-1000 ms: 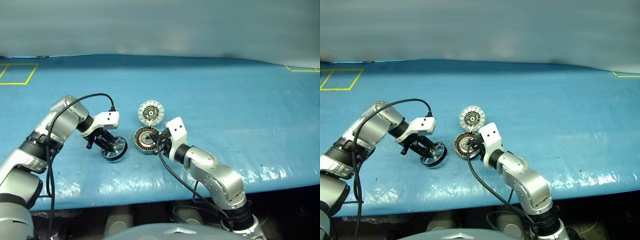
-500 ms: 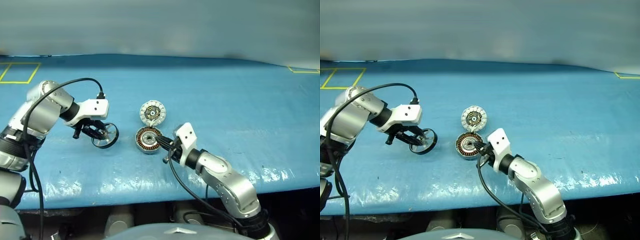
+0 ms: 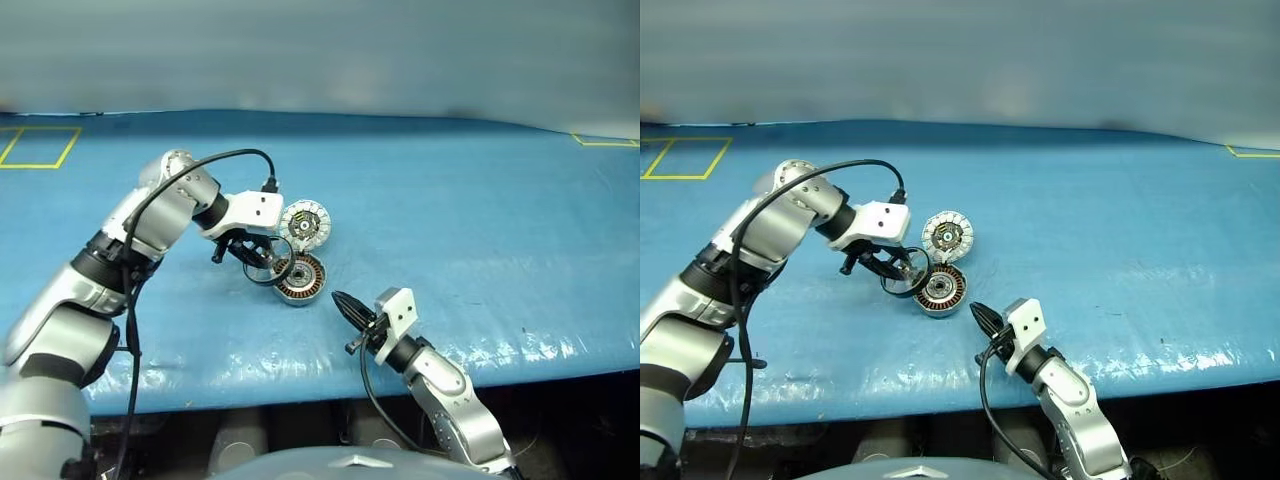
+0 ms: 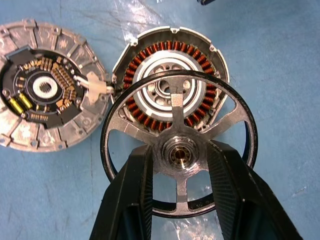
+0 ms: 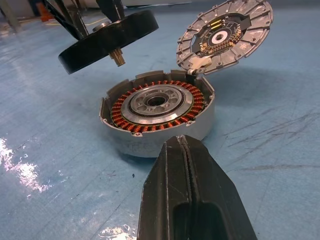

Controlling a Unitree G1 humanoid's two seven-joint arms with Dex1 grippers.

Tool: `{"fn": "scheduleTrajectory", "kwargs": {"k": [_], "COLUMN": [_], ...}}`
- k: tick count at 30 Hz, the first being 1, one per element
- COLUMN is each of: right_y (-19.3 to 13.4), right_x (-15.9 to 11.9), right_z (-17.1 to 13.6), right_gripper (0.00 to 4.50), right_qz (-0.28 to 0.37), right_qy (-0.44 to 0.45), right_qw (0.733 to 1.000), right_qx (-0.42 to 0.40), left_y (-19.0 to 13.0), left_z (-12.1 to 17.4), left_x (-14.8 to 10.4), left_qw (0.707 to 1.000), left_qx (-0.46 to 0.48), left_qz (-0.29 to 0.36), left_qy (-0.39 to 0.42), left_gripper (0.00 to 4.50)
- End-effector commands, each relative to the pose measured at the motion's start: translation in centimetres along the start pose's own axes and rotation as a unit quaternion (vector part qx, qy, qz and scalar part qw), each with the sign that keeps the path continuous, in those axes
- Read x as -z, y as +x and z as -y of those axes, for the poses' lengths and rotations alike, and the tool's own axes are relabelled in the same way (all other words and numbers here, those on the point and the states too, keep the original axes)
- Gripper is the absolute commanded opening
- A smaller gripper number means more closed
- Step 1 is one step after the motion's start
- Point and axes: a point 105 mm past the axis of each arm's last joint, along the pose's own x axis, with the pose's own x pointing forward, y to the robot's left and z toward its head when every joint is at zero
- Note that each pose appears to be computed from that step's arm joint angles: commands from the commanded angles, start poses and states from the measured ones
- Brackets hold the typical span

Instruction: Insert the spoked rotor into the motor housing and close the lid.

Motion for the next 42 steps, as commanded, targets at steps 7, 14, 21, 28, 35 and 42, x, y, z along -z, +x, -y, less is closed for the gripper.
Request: {"fn": "scheduleTrajectory", "kwargs": {"k": [7,14,21,28,35,42], "right_y": [0.3,0.2,0.2,0.4,0.5,0.5], "right_x": [-0.6,-0.3,-0.2,-0.4,-0.4,-0.3], "right_z": [-0.1,-0.2,-0.3,-0.1,-0.2,-0.2], "right_gripper": [0.0,0.0,0.0,0.0,0.0,0.0], "right_qz": [0.024,0.021,0.018,0.02,0.019,0.014], "right_qy": [-0.002,0.005,0.008,0.007,0.005,0.004], "right_qw": [1.0,1.0,1.0,1.0,1.0,1.0], "right_qx": [0.002,0.008,0.014,0.013,0.012,0.013], "left_y": [0.9,2.3,3.2,3.4,3.8,4.2], "left_z": [-1.4,-2.1,-1.7,-1.5,-0.9,-1.0], "left_x": [-2.8,-3.7,-2.7,-2.3,-1.8,-1.4], "left_qw": [0.998,0.997,0.997,0.997,0.996,0.997], "left_qx": [0.025,0.028,0.043,0.044,0.056,0.05], "left_qz": [-0.002,0.011,0.004,0.003,-0.003,-0.01], "left_qy": [0.053,0.076,0.069,0.064,0.063,0.059], "left_gripper": [1.31,1.31,1.31,1.31,1.31,1.31]}}
